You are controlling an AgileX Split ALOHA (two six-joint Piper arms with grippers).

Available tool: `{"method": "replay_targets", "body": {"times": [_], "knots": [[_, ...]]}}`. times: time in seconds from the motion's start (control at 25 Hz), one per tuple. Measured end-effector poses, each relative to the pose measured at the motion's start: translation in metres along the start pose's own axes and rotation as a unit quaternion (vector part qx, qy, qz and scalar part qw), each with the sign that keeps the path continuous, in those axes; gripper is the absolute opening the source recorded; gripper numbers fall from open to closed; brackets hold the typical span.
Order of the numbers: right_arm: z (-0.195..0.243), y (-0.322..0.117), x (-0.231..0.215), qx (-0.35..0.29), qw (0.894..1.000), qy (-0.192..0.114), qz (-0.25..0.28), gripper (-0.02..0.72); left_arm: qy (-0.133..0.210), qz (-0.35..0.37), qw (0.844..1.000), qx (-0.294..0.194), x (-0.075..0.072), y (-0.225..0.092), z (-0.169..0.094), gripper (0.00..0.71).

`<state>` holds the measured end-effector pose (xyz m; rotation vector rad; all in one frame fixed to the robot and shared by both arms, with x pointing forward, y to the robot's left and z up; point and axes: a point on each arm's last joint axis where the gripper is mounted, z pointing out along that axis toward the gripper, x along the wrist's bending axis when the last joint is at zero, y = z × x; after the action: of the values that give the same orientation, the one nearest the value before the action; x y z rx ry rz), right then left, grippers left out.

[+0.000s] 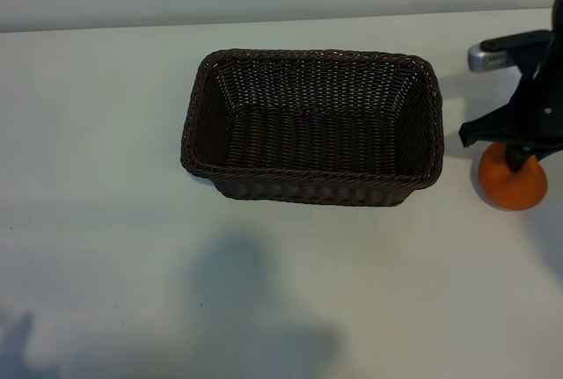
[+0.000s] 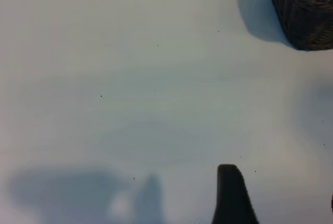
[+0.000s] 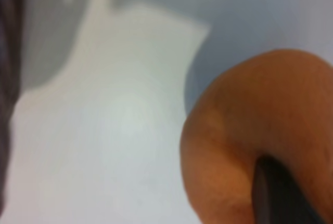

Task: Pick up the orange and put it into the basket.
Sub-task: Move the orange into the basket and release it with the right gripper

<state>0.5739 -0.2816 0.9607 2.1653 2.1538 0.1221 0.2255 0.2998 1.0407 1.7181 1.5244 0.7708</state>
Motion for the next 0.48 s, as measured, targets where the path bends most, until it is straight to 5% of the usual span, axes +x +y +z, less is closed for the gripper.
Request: {"method": "replay_targets", "body": {"times": [0.48], "knots": [[-0.081, 0.000, 0.000, -0.081, 0.997, 0.010, 0.006, 0.084, 0.000, 0.000, 1.000, 0.000, 0.000, 0.000, 0.000, 0.458]]}}
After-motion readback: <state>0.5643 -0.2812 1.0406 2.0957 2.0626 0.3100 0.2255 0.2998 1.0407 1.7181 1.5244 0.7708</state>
